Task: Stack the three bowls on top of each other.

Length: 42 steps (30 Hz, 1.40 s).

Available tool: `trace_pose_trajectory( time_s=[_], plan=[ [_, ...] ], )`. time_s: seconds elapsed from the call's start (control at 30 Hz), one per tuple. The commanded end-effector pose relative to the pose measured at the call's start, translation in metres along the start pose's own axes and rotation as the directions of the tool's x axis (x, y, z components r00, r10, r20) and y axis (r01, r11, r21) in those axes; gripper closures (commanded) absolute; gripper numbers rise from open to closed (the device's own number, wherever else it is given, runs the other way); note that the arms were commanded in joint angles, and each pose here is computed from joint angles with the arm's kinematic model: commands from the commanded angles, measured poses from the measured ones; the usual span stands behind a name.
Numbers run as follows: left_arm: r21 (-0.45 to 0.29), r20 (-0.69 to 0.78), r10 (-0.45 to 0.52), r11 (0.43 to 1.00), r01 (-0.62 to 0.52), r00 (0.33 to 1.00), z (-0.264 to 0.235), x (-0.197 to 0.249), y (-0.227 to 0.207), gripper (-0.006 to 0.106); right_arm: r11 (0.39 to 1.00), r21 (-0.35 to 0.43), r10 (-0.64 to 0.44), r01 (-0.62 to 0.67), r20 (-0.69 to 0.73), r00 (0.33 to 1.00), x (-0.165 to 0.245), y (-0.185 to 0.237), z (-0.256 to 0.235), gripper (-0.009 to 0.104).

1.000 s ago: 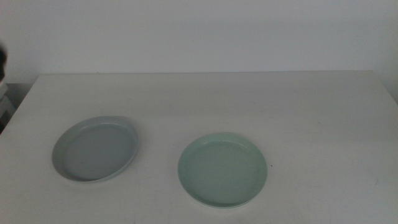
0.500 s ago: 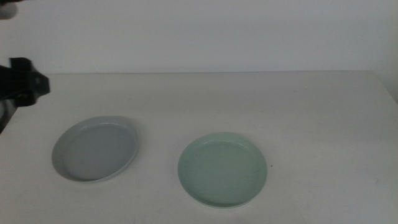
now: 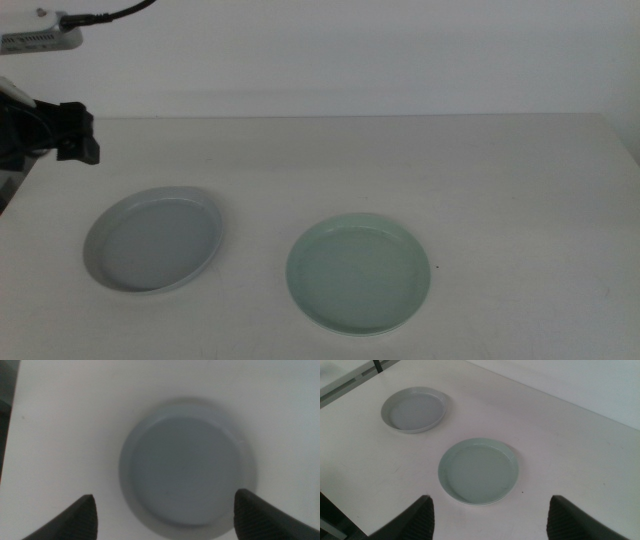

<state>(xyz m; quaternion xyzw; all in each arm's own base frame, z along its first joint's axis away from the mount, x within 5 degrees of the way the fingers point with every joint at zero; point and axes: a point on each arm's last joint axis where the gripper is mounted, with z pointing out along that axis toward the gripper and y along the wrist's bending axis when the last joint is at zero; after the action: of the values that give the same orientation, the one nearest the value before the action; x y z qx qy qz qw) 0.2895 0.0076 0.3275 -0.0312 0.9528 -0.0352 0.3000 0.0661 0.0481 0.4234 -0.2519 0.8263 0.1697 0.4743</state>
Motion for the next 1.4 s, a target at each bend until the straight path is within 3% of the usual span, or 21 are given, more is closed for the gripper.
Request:
trace_pose_trajectory(
  time_s=[0.0, 0.37, 0.8, 0.9, 1.0, 1.2, 1.37],
  plan=[
    [0.040, 0.033, 0.029, 0.999, -0.030, 0.999, -0.004, -0.019, 0.009, -0.005, 1.000, 0.020, -0.008, 0.007, 0.073, 0.997, -0.010, -0.001, -0.003, 0.038],
    [0.133, -0.110, 0.052, 0.990, -0.037, 0.993, 0.075, -0.025, 0.074, -0.005, 1.000, 0.023, -0.011, 0.009, 0.072, 0.997, -0.010, -0.002, -0.003, 0.038],
    [0.196, -0.296, 0.031, 0.980, 0.029, 0.955, 0.162, 0.002, 0.088, -0.002, 1.000, 0.023, -0.011, 0.009, 0.072, 0.997, -0.010, -0.002, -0.003, 0.038],
    [0.199, -0.318, 0.029, 0.979, 0.037, 0.948, 0.170, 0.006, 0.089, 0.011, 1.000, 0.023, -0.011, 0.009, 0.072, 0.997, -0.010, -0.002, -0.003, 0.038],
    [0.200, -0.324, 0.027, 0.979, 0.041, 0.946, 0.172, 0.008, 0.089, 0.035, 1.000, 0.023, -0.011, 0.009, 0.072, 0.997, -0.010, -0.002, -0.003, 0.038],
    [0.186, -0.318, 0.036, 0.982, 0.025, 0.947, 0.173, 0.007, 0.091, 0.101, 1.000, 0.023, -0.011, 0.009, 0.072, 0.997, -0.010, -0.002, -0.003, 0.038],
    [0.176, -0.294, 0.045, 0.984, 0.007, 0.955, 0.162, 0.002, 0.090, 0.100, 1.000, 0.023, -0.011, 0.009, 0.072, 0.997, -0.010, -0.002, -0.003, 0.038]
  ],
)
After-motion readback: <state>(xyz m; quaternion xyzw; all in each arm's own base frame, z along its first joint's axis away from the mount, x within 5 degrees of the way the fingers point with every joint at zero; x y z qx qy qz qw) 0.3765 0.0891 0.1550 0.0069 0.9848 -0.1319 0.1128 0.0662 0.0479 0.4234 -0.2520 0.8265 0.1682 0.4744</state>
